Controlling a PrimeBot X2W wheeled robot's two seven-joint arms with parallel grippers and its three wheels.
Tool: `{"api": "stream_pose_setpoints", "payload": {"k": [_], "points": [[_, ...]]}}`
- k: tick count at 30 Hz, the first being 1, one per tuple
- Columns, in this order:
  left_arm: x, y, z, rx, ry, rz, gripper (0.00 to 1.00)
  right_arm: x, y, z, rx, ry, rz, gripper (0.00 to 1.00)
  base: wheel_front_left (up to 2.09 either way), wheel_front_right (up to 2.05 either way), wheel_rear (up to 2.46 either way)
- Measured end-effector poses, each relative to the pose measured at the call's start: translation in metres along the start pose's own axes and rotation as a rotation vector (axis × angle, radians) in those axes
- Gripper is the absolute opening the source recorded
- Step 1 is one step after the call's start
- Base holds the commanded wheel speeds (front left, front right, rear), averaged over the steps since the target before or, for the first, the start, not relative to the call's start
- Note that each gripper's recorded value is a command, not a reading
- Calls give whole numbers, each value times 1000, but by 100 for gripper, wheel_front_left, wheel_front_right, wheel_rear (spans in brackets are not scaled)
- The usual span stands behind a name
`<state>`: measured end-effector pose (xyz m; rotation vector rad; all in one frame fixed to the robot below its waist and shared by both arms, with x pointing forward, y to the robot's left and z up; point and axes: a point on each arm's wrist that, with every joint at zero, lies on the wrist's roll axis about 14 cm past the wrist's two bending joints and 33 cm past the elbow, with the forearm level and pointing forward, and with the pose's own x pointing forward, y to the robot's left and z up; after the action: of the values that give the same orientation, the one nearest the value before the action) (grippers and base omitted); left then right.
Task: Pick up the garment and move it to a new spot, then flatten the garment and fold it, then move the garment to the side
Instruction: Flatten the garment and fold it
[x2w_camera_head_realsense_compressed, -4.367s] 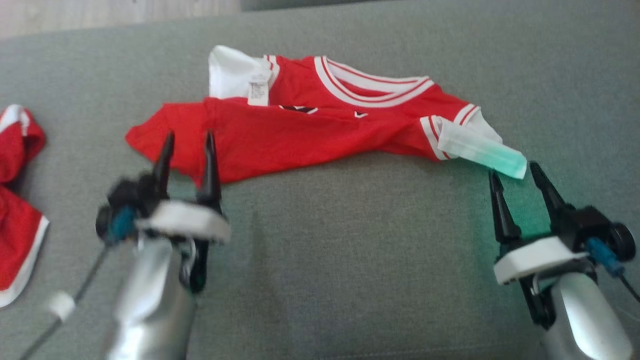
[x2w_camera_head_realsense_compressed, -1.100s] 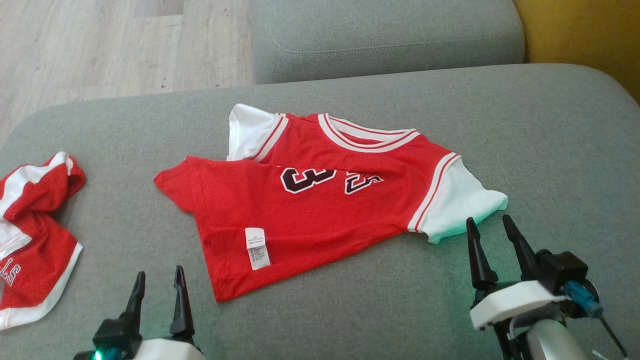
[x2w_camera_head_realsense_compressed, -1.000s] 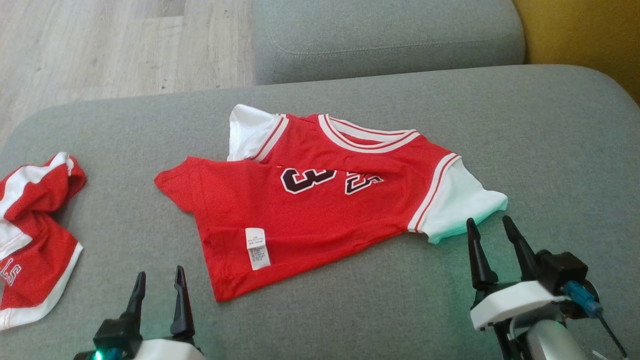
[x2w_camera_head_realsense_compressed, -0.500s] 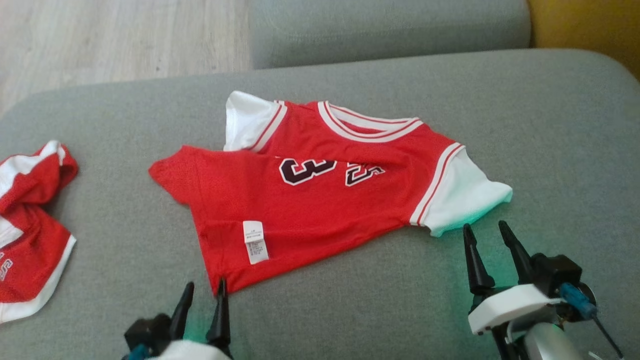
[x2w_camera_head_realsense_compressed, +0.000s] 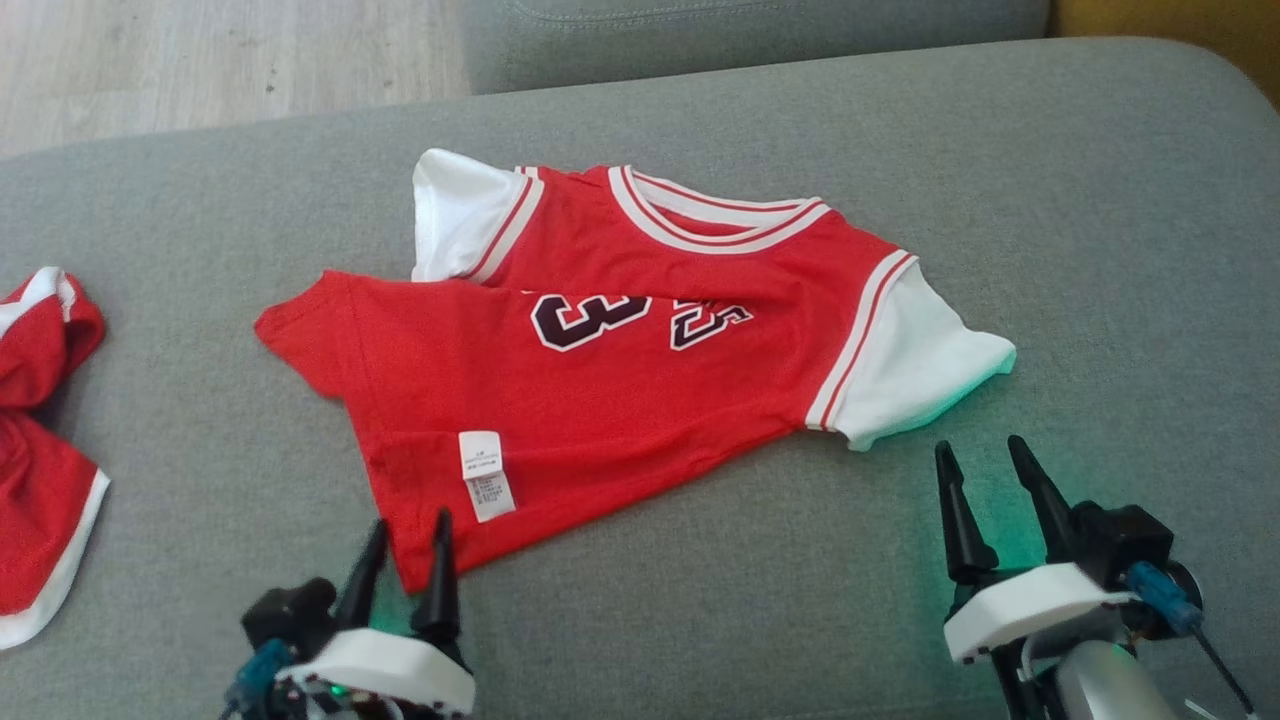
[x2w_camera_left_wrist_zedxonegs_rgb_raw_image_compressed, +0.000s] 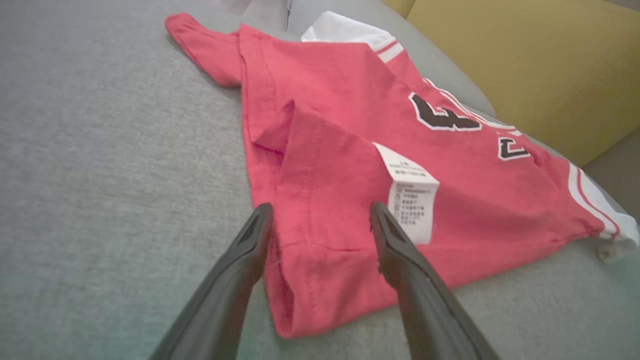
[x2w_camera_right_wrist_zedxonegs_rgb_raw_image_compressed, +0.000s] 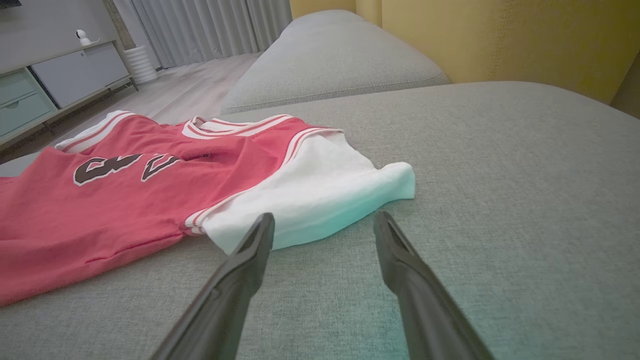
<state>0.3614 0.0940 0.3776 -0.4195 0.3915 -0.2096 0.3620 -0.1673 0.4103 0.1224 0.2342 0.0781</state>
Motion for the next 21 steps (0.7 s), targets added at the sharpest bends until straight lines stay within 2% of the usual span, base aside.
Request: {"api": "stream_pose_setpoints", "payload": {"k": [13, 21], "points": [[0, 5, -8, -11, 25, 21, 100, 0, -1, -3, 13, 8, -5, 100, 0, 0, 0], [2, -8, -15, -36, 50, -18, 100, -1, -2, -4, 20, 11, -9, 100, 0, 0, 0]]}}
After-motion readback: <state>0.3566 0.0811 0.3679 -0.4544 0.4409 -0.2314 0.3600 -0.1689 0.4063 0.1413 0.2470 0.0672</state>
